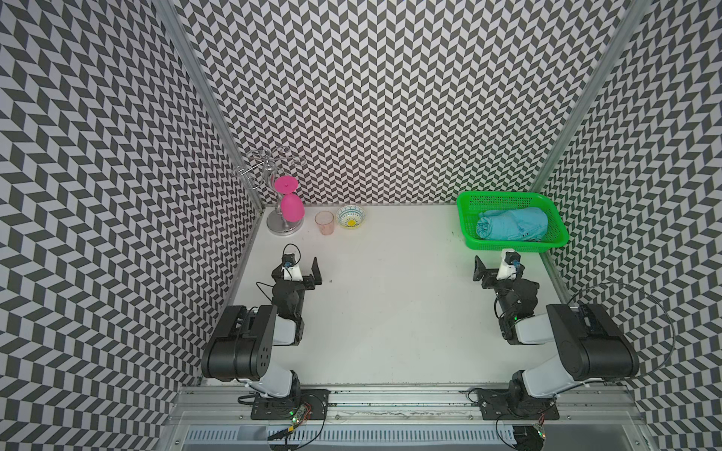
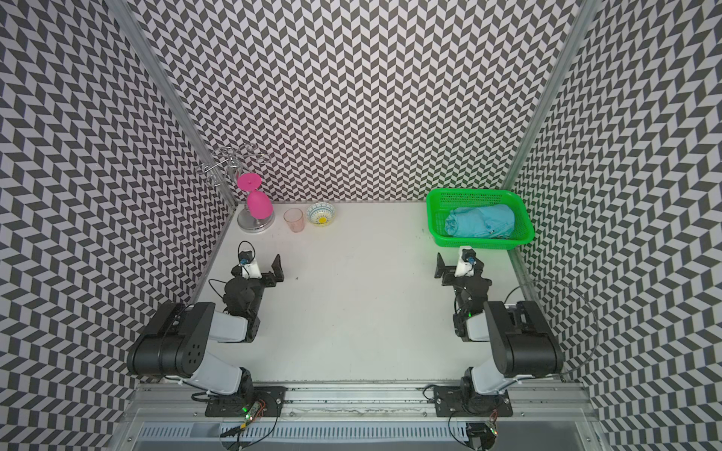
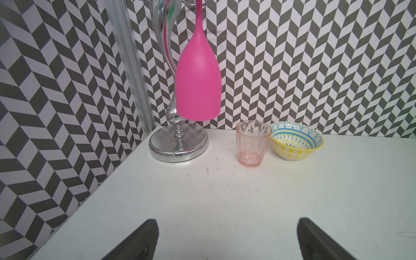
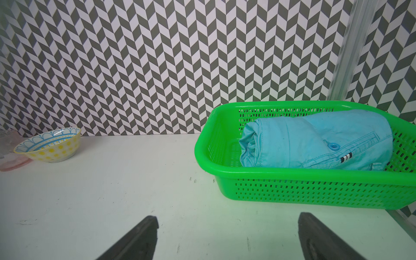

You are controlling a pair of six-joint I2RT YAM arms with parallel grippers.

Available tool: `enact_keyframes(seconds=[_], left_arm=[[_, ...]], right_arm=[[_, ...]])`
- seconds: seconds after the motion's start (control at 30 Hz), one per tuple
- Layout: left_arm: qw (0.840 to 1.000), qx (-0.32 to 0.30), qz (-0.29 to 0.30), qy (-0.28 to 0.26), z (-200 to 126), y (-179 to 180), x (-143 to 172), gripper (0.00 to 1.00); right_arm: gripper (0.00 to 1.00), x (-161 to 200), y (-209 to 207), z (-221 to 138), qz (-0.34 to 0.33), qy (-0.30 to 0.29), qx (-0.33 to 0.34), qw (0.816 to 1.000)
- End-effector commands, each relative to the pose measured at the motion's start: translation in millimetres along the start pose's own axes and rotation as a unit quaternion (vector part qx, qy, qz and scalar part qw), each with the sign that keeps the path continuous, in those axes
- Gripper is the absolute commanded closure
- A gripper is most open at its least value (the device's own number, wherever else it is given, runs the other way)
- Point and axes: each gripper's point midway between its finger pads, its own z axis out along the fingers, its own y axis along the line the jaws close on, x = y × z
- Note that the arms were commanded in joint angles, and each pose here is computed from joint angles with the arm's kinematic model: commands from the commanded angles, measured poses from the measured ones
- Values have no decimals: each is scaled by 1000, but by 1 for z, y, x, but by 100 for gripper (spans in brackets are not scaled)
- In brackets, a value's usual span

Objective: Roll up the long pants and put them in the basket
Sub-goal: Reset both arms

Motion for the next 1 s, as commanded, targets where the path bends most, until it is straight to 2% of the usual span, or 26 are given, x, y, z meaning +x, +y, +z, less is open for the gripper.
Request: enact_keyframes(seconds=[0.0, 0.3, 0.47, 0.67, 0.8, 0.97], left_arm=[[1000, 3, 4, -7, 3, -2, -6, 0], [1000, 3, 5, -9, 2, -2, -7, 0], [997, 60, 29, -37, -14, -21, -13, 0], [1000, 25, 12, -1, 6, -10, -5, 0], [1000, 23, 11, -5, 4, -9, -6, 0], [1000, 23, 11, -5, 4, -9, -6, 0]], right_arm=[[0, -9, 1, 1, -5, -18, 1, 1000], [0, -10, 1, -1, -1, -21, 0, 1000], [0, -10, 6, -24, -6, -39, -13, 999], [0, -8, 1, -7, -1, -28, 0, 1000], [0, -6, 2, 6, -5, 1, -1, 1000], [0, -7, 3, 4, -7, -7, -2, 1000]])
